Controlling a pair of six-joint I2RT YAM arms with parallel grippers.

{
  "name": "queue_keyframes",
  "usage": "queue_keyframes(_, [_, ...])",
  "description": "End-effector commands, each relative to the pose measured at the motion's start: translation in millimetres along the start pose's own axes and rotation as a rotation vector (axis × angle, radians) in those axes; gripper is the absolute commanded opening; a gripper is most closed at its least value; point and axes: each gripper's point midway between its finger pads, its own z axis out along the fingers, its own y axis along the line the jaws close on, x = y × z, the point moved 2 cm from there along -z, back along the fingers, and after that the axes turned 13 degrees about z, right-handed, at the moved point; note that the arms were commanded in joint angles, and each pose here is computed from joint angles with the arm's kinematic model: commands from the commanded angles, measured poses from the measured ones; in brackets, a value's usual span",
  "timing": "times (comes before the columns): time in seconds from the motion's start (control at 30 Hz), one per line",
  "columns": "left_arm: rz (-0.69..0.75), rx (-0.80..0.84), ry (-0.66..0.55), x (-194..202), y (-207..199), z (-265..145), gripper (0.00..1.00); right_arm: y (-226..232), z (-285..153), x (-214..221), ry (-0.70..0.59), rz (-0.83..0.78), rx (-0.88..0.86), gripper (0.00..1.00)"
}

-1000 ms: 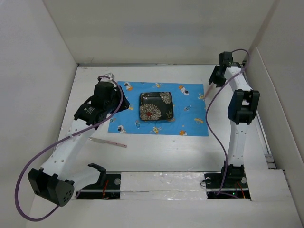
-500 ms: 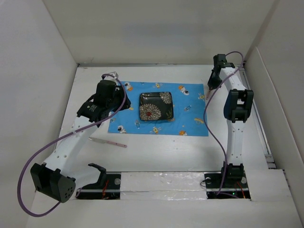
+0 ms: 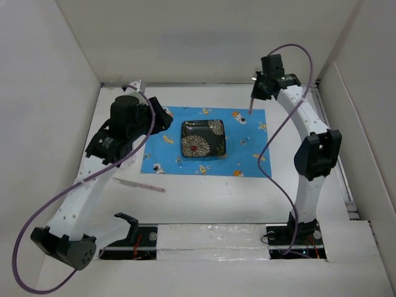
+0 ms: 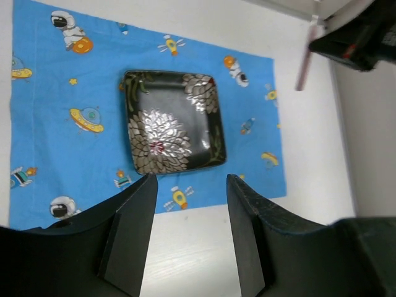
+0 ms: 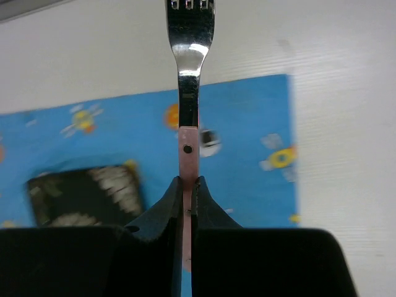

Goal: Set the dinner table for one person

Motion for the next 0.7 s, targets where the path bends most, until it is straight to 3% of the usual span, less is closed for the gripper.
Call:
queue_keyframes(0.0, [-0.091, 0.079, -0.123, -19.8, -16.9, -49.8, 0.46, 83.3, -26.7, 48.9, 0.057, -0.045, -0.215, 0.0])
queue_keyframes(0.13, [-0.135, -0.017, -0.199, -18.8, 1.2, -96.8, 0.47, 161.7, -54.8, 124.3, 0.143, -0.126, -0.412, 0.0])
queue_keyframes(0.27, [-0.172, -0.099, -0.235, -22.6, 15.0, -144.0, 0.48, 200.0, -61.1, 180.9, 0.222, -0.166, -0.463, 0.0])
queue_keyframes(0.37, [-0.163, -0.069, -0.201, -10.9, 12.4, -151.3, 0.48, 233.0, -72.7, 220.8, 0.215, -0.173, -0.471, 0.0])
queue_keyframes(0.5, [-0.164, -0.019, -0.18, 1.1, 7.5, -154.1, 0.48, 255.4, -79.6, 241.8, 0.218, -0.112, -0.443, 0.0])
queue_keyframes(0.67, [-0.189, 0.083, -0.189, 24.6, 0.4, -169.0, 0.49, 266.7, -54.3, 282.8, 0.203, -0.036, -0.355, 0.0])
